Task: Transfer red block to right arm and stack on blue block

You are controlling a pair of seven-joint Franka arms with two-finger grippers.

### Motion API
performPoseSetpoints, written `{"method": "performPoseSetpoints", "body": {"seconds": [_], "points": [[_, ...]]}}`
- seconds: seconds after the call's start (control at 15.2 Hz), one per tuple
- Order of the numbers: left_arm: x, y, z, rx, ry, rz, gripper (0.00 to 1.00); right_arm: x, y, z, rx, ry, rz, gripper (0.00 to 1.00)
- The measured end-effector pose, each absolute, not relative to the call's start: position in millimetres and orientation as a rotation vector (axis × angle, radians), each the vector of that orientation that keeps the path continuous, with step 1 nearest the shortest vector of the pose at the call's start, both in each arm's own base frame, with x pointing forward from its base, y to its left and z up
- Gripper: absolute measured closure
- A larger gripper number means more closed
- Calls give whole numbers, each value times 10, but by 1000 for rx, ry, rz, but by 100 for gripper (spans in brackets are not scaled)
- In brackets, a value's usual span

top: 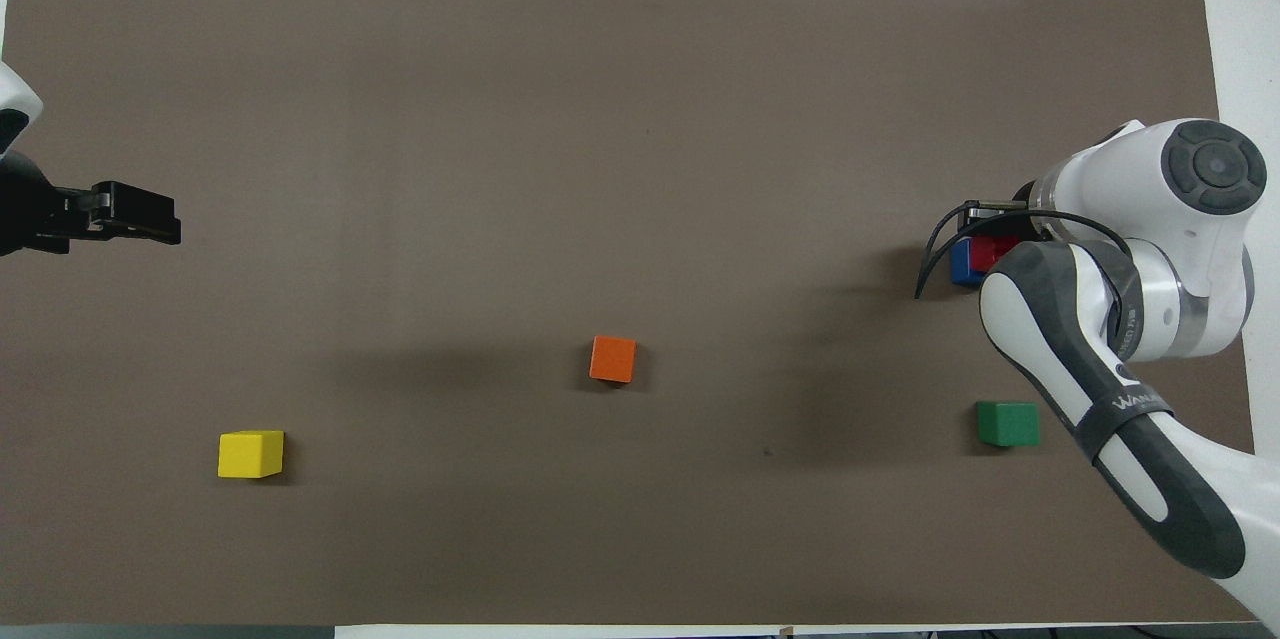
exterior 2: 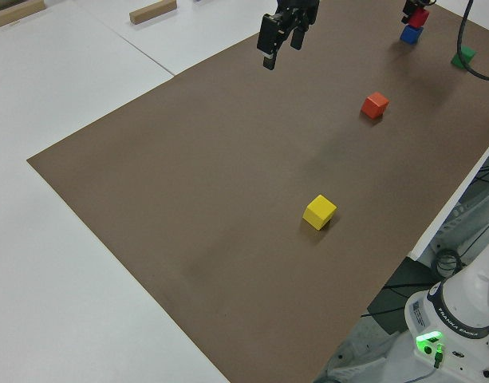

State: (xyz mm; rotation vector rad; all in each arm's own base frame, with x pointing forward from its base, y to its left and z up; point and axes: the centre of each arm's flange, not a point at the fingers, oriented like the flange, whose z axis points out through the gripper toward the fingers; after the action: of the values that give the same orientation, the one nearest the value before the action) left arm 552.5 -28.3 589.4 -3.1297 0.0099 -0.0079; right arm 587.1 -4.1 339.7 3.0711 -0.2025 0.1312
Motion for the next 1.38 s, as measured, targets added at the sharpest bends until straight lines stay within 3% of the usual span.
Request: {"method": "performPoseSetpoints", "body": {"seconds": [1.18, 1.38], "points": [[5511, -429, 5889, -3129, 52, -2, 0, 5859, -72, 3361, 3070, -271, 159, 43], [5510, -429, 5888, -3129, 52, -1, 0, 5853, -65, 3351, 3070, -271, 156, 19]]}}
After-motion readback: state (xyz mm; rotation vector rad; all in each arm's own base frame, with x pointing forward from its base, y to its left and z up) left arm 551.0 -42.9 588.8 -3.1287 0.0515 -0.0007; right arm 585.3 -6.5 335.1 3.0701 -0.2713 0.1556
